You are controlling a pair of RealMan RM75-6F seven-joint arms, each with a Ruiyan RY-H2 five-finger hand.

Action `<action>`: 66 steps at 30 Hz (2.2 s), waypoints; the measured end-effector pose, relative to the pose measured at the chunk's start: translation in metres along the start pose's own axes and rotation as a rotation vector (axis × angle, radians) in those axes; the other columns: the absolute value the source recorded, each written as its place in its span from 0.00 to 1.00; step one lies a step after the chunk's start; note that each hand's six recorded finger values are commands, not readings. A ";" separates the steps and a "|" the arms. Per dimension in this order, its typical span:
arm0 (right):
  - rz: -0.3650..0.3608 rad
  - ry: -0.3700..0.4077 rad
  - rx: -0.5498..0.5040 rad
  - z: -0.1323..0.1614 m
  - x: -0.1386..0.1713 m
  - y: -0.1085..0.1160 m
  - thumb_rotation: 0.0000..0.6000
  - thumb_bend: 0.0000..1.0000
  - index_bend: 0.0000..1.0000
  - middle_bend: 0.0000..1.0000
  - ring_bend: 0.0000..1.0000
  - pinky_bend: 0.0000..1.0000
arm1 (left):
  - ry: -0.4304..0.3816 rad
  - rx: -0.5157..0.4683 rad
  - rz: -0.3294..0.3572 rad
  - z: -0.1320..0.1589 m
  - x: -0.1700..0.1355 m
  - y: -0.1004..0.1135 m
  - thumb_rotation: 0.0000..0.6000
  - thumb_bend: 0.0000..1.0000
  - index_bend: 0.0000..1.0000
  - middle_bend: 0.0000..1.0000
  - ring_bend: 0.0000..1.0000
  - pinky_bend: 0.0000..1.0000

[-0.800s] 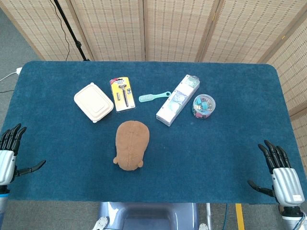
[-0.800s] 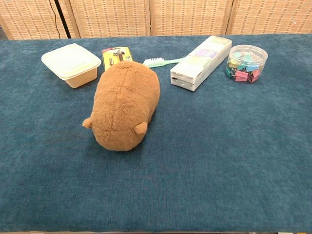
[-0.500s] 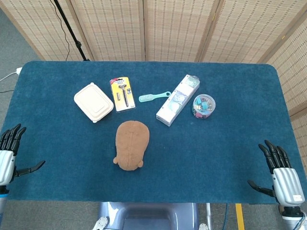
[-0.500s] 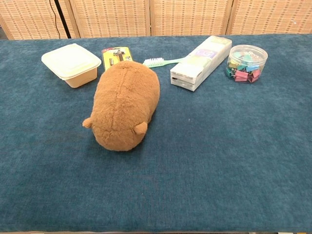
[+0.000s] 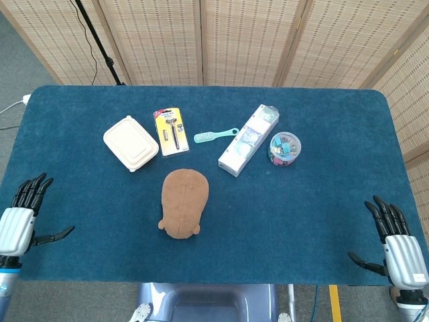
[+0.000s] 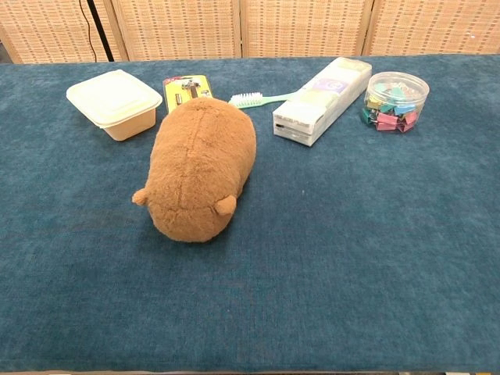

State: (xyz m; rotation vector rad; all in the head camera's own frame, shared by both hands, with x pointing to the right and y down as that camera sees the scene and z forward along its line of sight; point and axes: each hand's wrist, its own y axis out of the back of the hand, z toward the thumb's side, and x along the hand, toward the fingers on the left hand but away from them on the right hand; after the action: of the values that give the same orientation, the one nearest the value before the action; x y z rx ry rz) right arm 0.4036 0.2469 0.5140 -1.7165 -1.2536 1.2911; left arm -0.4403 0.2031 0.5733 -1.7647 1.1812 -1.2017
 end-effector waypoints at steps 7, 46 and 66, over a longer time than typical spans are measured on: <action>-0.005 -0.005 -0.003 -0.002 -0.001 0.002 1.00 0.00 0.00 0.00 0.00 0.00 | -0.171 0.023 -0.012 0.056 0.022 0.001 0.27 0.00 0.00 0.00 0.00 0.00; 0.015 -0.039 -0.033 -0.012 -0.011 0.000 1.00 0.00 0.00 0.00 0.00 0.00 | -0.323 0.168 -0.235 0.240 0.147 -0.129 0.02 0.00 0.00 0.00 0.00 0.00; 0.013 -0.063 -0.057 -0.021 -0.015 0.004 1.00 0.00 0.00 0.00 0.00 0.00 | -0.292 0.187 -0.262 0.252 0.180 -0.162 0.02 0.00 0.00 0.00 0.00 0.00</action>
State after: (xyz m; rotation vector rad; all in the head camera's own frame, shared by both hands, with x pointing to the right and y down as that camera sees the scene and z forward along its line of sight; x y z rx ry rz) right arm 0.4236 0.2327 0.5216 -1.7384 -1.3295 1.3375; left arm -0.1263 0.1031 0.6892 -1.9116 0.6644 -1.1113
